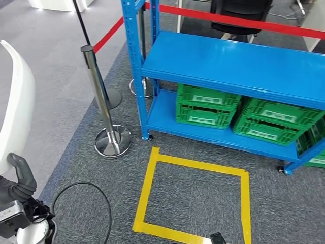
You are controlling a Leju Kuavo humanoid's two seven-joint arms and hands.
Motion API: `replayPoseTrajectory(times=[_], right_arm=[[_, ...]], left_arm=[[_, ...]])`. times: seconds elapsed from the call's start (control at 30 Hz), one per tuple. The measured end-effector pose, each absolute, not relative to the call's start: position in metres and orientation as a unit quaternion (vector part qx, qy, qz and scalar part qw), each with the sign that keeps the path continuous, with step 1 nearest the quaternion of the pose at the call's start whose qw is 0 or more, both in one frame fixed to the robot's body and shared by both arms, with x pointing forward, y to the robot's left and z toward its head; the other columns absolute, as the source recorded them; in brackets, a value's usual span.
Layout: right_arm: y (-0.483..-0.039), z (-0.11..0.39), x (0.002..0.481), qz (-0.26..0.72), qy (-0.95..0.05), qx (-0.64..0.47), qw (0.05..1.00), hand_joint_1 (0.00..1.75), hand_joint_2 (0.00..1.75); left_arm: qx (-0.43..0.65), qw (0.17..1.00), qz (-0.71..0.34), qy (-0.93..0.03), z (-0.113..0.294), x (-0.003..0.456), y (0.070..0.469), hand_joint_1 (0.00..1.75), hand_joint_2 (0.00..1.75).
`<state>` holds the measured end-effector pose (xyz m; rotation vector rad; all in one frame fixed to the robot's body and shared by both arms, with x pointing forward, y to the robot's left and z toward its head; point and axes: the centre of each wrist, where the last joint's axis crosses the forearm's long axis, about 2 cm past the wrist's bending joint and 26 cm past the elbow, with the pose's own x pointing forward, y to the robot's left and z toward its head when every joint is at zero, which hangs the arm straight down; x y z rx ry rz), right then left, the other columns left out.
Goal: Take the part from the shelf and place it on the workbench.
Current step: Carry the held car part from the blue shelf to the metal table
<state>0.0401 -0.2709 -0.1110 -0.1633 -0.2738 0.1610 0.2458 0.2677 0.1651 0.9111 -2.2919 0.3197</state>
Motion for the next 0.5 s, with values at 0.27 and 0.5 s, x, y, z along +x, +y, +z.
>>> replayPoseTrajectory(times=[0.27, 0.5], right_arm=[[-0.2708, -0.111, 0.0396, 0.081, -0.136, -0.081, 0.984, 0.0, 0.0], [-0.2707, -0.1109, 0.041, 0.081, -0.138, -0.079, 0.984, 0.0, 0.0]], left_arm=[[0.347, 0.322, 0.122, -0.872, 0.1648, 0.2457, 0.2676, 1.75, 1.75], [0.345, 0.323, 0.124, -0.873, 0.165, 0.2461, 0.2673, 1.75, 1.75]])
